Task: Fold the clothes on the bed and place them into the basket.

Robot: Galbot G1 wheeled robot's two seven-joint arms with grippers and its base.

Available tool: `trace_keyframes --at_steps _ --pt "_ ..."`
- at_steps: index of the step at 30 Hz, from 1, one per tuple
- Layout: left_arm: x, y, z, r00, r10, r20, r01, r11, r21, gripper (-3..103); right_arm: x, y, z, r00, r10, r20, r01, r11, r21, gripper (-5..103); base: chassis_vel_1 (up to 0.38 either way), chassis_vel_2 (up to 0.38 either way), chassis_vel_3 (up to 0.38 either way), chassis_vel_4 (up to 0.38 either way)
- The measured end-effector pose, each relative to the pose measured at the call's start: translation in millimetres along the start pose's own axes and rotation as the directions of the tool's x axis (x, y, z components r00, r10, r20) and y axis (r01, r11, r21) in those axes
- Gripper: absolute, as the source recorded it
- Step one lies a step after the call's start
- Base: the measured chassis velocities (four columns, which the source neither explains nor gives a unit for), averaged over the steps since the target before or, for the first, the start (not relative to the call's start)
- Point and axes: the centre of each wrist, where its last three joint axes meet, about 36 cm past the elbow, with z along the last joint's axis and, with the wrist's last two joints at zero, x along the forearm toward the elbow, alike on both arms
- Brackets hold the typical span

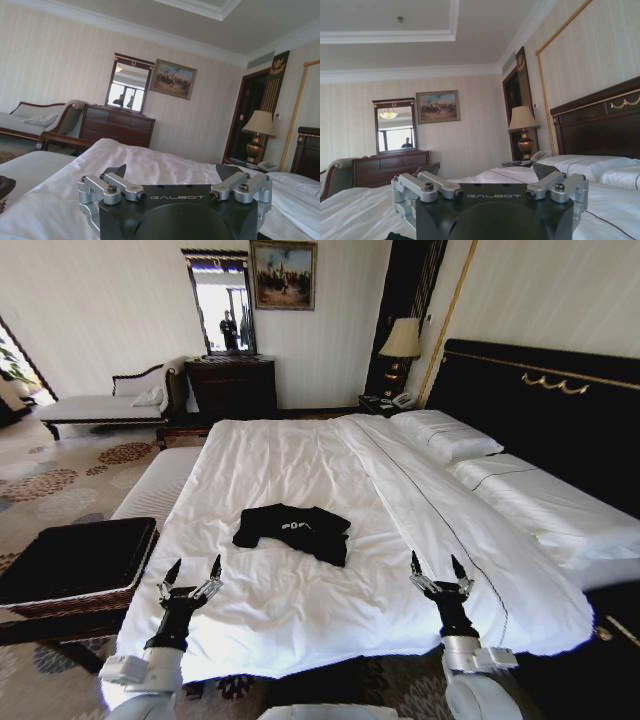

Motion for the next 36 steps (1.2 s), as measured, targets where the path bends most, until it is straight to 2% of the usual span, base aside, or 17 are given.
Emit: trace_keyframes --at_steps 7,9,10,14,15,19,22,24,25,27,30,31,35,36 --pt "2 -6.1 -6 0.998 -0.025 0.051 0.022 0.999 0.043 100 -17 -1 6 0.996 -0.026 0.081 0.023 0.999 0.028 100 -0.029 0.022 0.025 -0.019" --pt "2 -9.1 -3 0.998 -0.040 0.046 0.038 0.998 0.044 100 -16 -1 7 0.995 -0.024 0.092 0.020 0.999 0.039 100 0.000 0.000 0.000 0.000" --pt "2 -10.9 -1 0.998 -0.053 0.038 0.052 0.998 0.028 100 -15 0 6 0.996 -0.021 0.092 0.017 0.999 0.038 100 0.000 0.000 0.000 0.000" --pt "-2 -7.3 7 0.993 -0.120 -0.018 0.119 0.991 -0.058 100 -6 1 6 0.996 0.004 0.088 -0.002 1.000 -0.014 100 0.000 0.000 0.000 0.000" --pt "-2 -7.3 7 0.993 -0.120 -0.018 0.119 0.991 -0.058 100 -6 1 6 0.996 0.004 0.088 -0.002 1.000 -0.014 100 0.000 0.000 0.000 0.000" --pt "-8 9.7 11 0.992 -0.110 -0.068 0.103 0.990 -0.093 100 3 1 10 0.997 0.046 0.055 -0.040 0.994 -0.097 100 0.000 0.000 0.000 0.000" --pt "-12 17.0 11 0.991 -0.111 -0.071 0.105 0.990 -0.090 100 -1 2 11 0.998 0.052 0.045 -0.046 0.991 -0.125 100 0.000 0.000 0.000 0.000" --pt "-12 18.5 11 0.991 -0.110 -0.072 0.105 0.993 -0.059 100 -15 8 13 0.998 0.046 0.035 -0.040 0.983 -0.179 100 0.000 0.000 0.000 0.000" --pt "-12 18.5 11 0.991 -0.110 -0.072 0.105 0.993 -0.059 100 -15 8 13 0.998 0.046 0.035 -0.040 0.983 -0.179 100 0.000 0.000 0.000 0.000" --pt "-11 18.1 13 0.992 -0.110 -0.064 0.109 0.994 -0.021 100 -41 16 16 0.998 0.061 -0.006 -0.060 0.953 -0.297 100 0.000 0.000 0.000 0.000" --pt "-11 18.4 19 0.989 -0.135 -0.059 0.135 0.991 -0.008 100 -86 24 20 0.990 0.061 -0.130 -0.116 0.875 -0.469 100 0.000 0.000 0.000 0.000" --pt "-11 18.4 19 0.989 -0.135 -0.059 0.135 0.991 -0.008 100 -86 24 20 0.990 0.061 -0.130 -0.116 0.875 -0.469 100 0.000 0.000 0.000 0.000" --pt "-10 18.4 18 0.986 -0.160 -0.047 0.158 0.987 -0.036 100 -140 23 24 0.966 0.010 -0.260 -0.156 0.821 -0.549 100 0.000 0.000 0.000 0.000" --pt "-10 18.4 18 0.986 -0.160 -0.047 0.158 0.987 -0.036 100 -140 23 24 0.966 0.010 -0.260 -0.156 0.821 -0.549 100 0.000 0.000 0.000 0.000"
